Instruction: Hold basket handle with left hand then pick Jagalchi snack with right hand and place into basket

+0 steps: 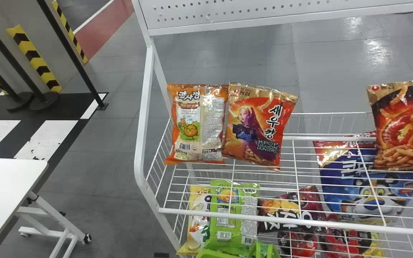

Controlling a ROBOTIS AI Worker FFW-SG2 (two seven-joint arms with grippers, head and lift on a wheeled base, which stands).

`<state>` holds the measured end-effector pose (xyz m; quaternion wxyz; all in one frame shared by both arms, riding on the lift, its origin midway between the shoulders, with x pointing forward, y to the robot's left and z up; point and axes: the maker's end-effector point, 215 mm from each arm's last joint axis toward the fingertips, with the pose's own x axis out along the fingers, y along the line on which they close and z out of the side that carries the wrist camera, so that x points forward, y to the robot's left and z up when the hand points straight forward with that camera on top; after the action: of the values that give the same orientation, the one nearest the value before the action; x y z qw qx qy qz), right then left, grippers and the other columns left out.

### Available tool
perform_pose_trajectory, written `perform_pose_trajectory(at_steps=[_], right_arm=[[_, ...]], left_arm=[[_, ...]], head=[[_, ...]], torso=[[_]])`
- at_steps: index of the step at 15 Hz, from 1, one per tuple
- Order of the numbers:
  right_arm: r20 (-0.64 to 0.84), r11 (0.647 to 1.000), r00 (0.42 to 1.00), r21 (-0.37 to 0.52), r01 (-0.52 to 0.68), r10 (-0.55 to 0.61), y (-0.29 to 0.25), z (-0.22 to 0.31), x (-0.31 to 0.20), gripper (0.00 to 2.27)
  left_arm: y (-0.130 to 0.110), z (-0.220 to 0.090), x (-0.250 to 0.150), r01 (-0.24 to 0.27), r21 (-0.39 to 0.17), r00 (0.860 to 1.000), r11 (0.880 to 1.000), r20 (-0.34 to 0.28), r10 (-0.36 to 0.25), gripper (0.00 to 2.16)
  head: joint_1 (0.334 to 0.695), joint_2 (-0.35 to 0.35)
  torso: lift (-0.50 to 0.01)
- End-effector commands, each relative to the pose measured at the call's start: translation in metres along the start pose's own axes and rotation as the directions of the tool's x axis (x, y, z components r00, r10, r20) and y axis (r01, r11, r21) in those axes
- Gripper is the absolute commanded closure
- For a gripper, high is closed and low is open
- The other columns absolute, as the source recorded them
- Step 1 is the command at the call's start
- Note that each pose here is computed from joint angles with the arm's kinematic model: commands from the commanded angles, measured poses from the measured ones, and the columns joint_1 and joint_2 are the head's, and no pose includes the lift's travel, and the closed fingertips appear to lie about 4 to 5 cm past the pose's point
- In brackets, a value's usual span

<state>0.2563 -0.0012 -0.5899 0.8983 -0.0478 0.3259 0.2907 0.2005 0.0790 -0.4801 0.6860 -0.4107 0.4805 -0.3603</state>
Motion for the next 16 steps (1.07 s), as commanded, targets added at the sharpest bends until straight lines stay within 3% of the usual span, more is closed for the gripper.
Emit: perform_pose_trajectory(at_steps=[1, 5, 6, 9, 12, 16], right_arm=[[0.056, 0.998, 0.997, 0.014, 0.054, -0.054, -0.020, 0.022, -0.024, 0.14], [0.134, 0.991, 0.982, 0.053, 0.125, -0.131, -0.053, 0.050, -0.066, 0.14], [0.147, 0.990, 0.980, 0.056, 0.130, -0.137, -0.056, 0.057, -0.077, 0.14], [0.200, 0.987, 0.967, 0.063, 0.147, -0.157, -0.063, 0.080, -0.101, 0.14], [0.354, 0.970, 0.903, 0.105, 0.219, -0.242, -0.088, 0.129, -0.130, 0.14], [0.442, 0.951, 0.842, 0.139, 0.276, -0.309, -0.118, 0.167, -0.153, 0.14]], left_arm=[[0.000, 0.000, 0.000, -0.001, -0.001, 1.000, 1.000, 0.000, 0.001, 1.71], [0.000, -0.001, 0.000, 0.000, -0.001, 1.000, 1.000, -0.001, 0.000, 1.71], [0.000, 0.000, 0.000, -0.001, -0.001, 1.000, 1.000, 0.000, 0.001, 1.71], [0.003, -0.003, -0.005, -0.004, -0.013, 1.000, 1.000, 0.009, 0.004, 1.71], [0.003, -0.005, -0.006, -0.005, -0.019, 1.000, 1.000, 0.011, 0.005, 1.71], [0.003, -0.005, -0.006, -0.009, -0.013, 1.000, 1.000, 0.016, 0.009, 1.71]], head=[[0.695, 0.222], [0.695, 0.129], [0.695, 0.078], [0.695, 0.027], [0.695, -0.003], [0.695, -0.073]], torso=[[-0.010], [-0.010], [-0.010], [-0.010], [-0.010], [-0.010]])
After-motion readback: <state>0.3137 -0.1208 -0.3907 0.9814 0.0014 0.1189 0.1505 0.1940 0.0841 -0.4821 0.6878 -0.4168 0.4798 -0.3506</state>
